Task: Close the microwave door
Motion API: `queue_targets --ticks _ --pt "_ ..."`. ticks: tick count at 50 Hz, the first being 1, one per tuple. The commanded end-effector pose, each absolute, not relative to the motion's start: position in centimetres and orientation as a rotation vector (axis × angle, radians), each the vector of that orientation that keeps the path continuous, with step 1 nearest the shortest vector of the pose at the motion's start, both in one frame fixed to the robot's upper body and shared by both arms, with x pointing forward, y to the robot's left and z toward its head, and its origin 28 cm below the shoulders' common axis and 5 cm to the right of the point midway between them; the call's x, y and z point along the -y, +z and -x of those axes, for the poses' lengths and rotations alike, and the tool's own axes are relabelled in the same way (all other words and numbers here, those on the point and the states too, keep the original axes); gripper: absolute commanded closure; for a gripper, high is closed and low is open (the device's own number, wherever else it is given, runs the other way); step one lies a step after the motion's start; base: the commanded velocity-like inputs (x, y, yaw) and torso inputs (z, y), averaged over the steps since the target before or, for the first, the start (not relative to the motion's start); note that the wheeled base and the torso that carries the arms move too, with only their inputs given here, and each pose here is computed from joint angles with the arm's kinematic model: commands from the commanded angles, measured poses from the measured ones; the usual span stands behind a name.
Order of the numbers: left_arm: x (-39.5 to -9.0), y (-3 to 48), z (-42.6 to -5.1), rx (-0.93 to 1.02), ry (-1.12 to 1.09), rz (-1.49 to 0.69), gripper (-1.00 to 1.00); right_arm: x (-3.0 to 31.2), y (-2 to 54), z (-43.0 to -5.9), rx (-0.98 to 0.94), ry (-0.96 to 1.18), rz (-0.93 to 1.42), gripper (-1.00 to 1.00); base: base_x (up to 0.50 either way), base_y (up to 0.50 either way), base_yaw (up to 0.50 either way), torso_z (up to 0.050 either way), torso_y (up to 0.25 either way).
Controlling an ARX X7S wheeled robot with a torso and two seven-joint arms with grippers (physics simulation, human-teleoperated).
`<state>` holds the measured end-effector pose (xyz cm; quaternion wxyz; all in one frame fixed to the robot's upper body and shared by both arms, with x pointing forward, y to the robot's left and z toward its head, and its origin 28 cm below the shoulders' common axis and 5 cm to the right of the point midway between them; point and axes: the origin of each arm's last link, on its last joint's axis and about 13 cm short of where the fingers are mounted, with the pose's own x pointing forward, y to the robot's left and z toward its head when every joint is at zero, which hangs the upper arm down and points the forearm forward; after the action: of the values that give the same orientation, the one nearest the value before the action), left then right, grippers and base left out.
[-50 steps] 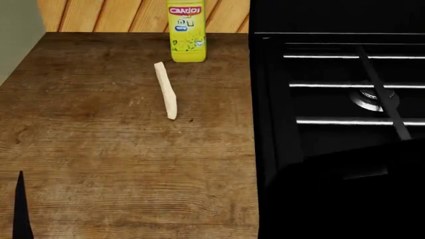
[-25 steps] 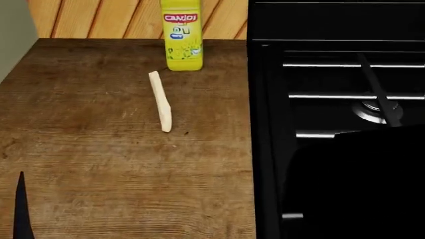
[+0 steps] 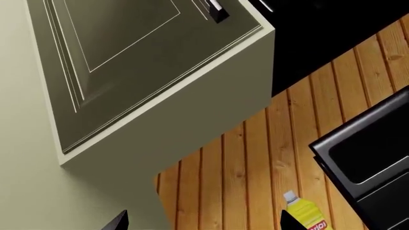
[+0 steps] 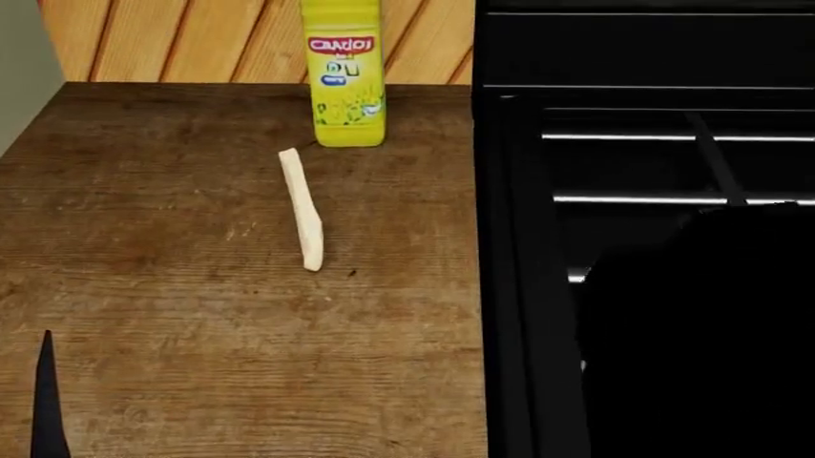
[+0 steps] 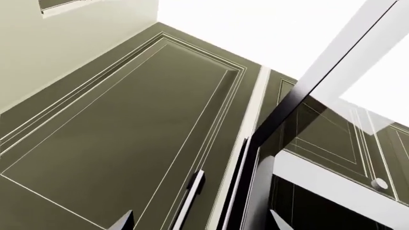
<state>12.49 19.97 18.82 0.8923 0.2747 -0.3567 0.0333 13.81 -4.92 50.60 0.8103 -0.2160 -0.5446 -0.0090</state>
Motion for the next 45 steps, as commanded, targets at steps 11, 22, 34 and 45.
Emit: queue_targets --ticks 11,22,34,45 --pt "-20.0 18.8 -12.6 0.739 0.071 -0.572 -1.0 7.9 53.4 -19.5 0.964 -0.158 0.34 -1.0 0.0 0.0 0.0 0.0 0.0" --pt "-19.9 18.8 -12.6 0.741 0.066 -0.573 -1.0 8.4 53.7 -19.6 0.957 -0.179 0.346 -1.0 0.0 0.0 0.0 0.0 0.0" --pt "-19.9 18.8 -12.6 0.742 0.059 -0.577 -1.0 9.6 54.1 -20.5 0.916 -0.2 0.307 -1.0 0.0 0.0 0.0 0.0 0.0" --pt "-19.8 18.8 -12.6 0.745 0.053 -0.578 -1.0 10.5 55.0 -21.8 0.836 -0.184 0.264 -1.0 0.0 0.0 0.0 0.0 0.0"
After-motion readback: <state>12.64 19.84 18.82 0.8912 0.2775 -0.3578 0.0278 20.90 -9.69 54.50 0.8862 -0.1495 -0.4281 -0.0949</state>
